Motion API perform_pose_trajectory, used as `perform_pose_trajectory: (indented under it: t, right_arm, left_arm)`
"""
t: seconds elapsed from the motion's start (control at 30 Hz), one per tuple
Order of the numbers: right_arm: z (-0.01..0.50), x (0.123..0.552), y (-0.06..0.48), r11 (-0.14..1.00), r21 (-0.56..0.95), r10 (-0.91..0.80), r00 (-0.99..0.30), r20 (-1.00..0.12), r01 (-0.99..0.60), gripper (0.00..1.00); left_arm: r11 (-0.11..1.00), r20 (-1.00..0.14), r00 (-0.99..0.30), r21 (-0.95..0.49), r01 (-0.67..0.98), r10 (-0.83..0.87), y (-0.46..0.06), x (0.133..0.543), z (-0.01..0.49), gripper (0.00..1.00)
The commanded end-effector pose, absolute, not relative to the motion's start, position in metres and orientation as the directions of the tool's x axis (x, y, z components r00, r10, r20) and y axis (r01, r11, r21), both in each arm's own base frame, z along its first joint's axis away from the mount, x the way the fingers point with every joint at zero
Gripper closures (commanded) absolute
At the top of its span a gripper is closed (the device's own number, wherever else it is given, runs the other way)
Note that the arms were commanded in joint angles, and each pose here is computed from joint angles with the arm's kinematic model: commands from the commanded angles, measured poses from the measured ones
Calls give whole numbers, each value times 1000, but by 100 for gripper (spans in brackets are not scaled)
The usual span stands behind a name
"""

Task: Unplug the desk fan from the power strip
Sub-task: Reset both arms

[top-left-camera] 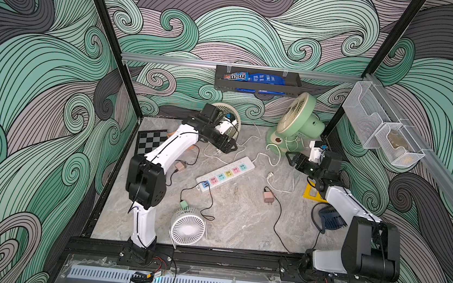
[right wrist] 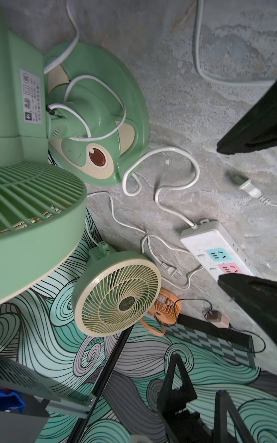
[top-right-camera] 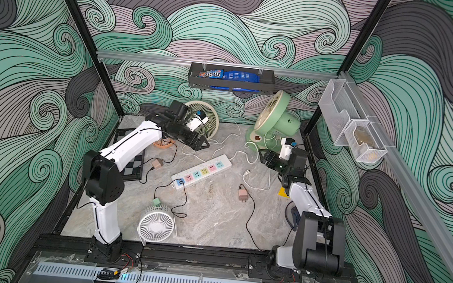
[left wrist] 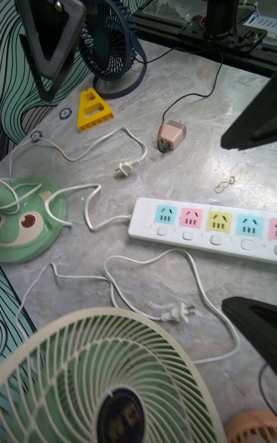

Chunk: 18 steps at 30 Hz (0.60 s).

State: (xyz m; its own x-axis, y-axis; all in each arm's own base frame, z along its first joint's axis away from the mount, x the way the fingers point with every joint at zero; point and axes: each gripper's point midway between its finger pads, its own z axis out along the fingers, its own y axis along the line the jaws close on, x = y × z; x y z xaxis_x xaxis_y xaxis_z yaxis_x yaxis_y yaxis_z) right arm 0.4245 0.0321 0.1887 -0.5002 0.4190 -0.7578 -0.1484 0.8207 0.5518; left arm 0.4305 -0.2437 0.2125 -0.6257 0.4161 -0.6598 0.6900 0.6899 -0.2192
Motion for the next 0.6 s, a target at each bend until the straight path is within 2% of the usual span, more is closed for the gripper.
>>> perform_pose_trajectory:
  t: [0.0, 0.1, 0.13, 0.17, 0.27, 0.43, 0.57]
  right_arm:
    - [183, 428, 25, 852, 498, 384, -455, -803, -160, 16]
    - [179, 428, 20, 876, 455, 358, -417, -836, -162, 14]
    - [178, 427, 17, 886, 436, 347, -397, -850, -158, 4]
    - [175, 426, 14, 898, 414, 335, -381, -862, -148, 2]
    - [166, 422, 4, 934, 338, 282, -336, -899, -121, 1]
    - [160, 414, -14, 965, 259, 238, -265, -935, -48, 1]
    - [160, 407, -19, 977, 212, 200, -218, -955, -31, 1]
  left_arm:
    - [729, -684, -632, -212, 650, 365, -206, 428, 210, 1]
    - [762, -696, -644, -217, 610, 318, -172, 417, 194, 1]
    - [778, -700, -649, -217, 590, 298, -160, 416, 187, 1]
    - [792, -700, -663, -235, 564, 265, -149, 415, 180, 1]
    - [822, -699, -695, -290, 490, 167, -118, 412, 156, 1]
    - [871, -728, -684, -305, 385, 48, -73, 410, 130, 1]
    - [893, -756, -653, -266, 362, 39, -56, 405, 115, 1]
